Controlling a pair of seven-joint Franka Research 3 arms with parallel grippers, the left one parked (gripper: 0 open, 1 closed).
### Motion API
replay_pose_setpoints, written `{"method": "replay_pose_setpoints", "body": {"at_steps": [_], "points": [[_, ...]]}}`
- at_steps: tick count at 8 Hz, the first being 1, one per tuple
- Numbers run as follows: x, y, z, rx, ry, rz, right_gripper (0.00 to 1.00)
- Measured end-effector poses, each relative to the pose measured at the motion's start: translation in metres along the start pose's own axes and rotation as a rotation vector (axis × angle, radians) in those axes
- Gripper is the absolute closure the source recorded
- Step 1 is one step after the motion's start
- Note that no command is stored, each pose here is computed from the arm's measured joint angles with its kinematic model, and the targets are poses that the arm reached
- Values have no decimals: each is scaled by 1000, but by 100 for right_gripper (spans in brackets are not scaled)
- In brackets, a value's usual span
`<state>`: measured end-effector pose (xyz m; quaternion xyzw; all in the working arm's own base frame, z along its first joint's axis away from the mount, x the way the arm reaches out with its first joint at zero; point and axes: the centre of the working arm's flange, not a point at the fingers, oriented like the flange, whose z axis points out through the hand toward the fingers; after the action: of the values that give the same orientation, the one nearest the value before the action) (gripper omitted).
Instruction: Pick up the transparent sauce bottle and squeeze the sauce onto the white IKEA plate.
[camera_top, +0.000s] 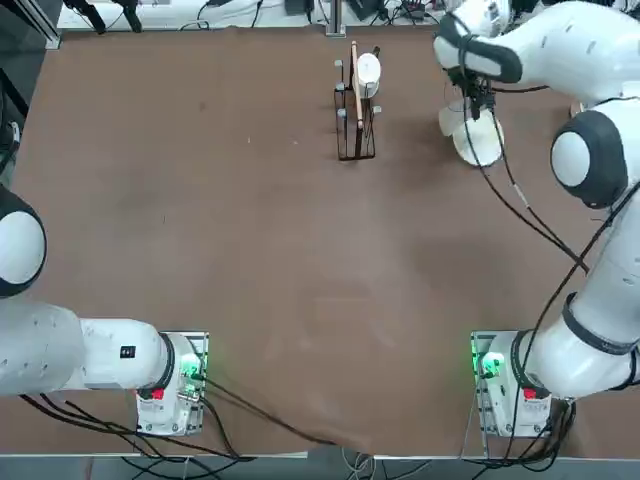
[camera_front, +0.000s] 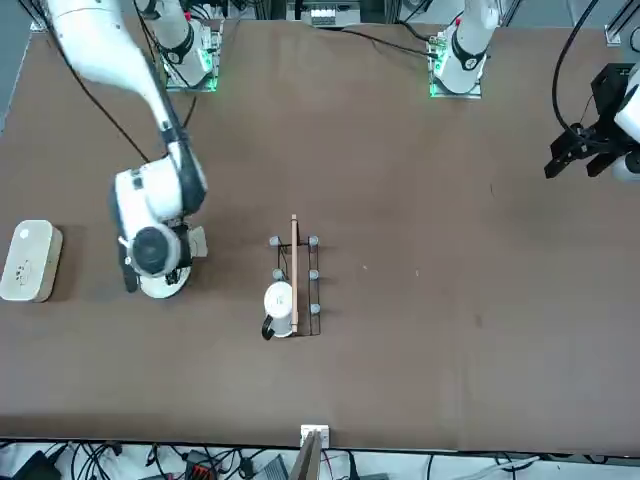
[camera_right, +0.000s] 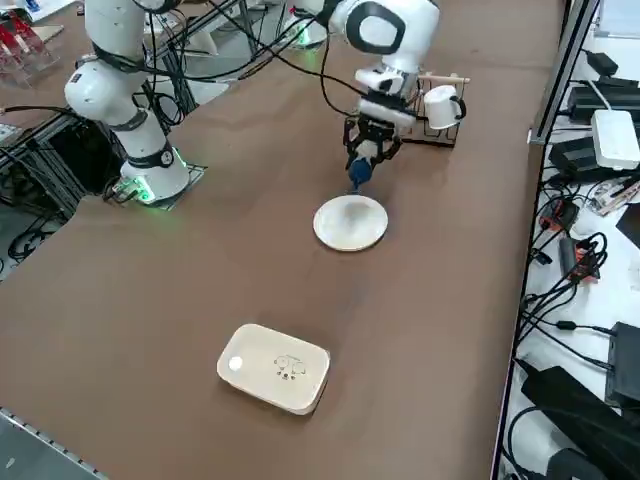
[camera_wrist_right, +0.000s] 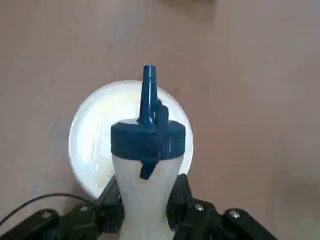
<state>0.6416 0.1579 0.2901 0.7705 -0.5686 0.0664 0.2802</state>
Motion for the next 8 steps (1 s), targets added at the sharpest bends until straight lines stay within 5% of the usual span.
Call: {"method": "replay_pose_setpoints", "body": {"at_steps": [3,8], "points": [[11,18,4,-133,321,78,57],[23,36,67,-309,795,439,57]]}}
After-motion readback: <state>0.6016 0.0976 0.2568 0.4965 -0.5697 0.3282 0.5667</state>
